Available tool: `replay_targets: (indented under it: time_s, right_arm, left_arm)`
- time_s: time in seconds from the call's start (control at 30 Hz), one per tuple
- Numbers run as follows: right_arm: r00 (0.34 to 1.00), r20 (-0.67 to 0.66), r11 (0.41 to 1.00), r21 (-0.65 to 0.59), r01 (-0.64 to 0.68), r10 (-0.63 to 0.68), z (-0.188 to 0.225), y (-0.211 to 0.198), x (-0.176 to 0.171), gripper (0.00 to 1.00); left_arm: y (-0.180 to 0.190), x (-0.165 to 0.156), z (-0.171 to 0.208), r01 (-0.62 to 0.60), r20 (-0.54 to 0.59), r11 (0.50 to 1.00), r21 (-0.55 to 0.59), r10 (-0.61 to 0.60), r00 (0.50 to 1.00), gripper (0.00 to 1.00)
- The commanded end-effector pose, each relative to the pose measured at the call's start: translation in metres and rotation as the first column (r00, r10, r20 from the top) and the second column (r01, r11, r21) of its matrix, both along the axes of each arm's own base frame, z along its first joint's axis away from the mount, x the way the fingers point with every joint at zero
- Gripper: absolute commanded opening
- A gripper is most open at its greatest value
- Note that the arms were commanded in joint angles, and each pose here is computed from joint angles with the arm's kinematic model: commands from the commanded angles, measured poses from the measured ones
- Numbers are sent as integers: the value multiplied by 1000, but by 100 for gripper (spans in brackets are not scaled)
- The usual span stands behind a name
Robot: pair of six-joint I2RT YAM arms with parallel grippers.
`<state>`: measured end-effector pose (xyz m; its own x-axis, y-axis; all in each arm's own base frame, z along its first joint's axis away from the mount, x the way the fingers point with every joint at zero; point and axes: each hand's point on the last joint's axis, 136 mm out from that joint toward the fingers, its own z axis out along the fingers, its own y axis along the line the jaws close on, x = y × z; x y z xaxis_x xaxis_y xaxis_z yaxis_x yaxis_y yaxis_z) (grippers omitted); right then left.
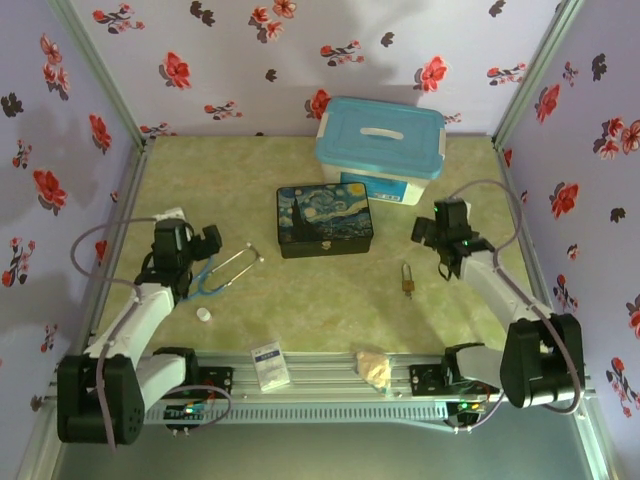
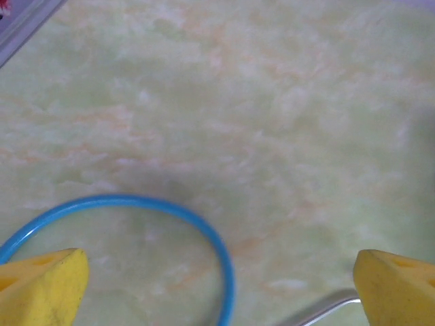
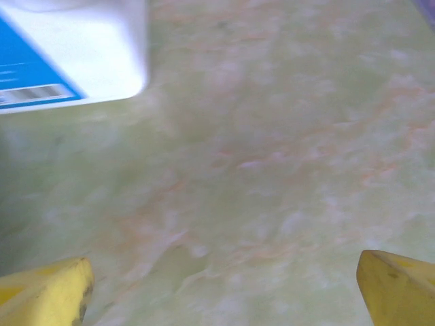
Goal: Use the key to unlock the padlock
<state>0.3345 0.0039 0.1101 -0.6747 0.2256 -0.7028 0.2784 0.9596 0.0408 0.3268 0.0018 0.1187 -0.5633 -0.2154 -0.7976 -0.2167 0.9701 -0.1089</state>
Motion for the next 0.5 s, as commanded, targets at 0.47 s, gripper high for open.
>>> replay_targets:
  time_s: [0.47]
  right_arm:
    - [861,508,979,-158,127,-29,0,-45,32,99]
  left_arm:
    - [33,64,-7,-21,272,982,186,-31,962,100]
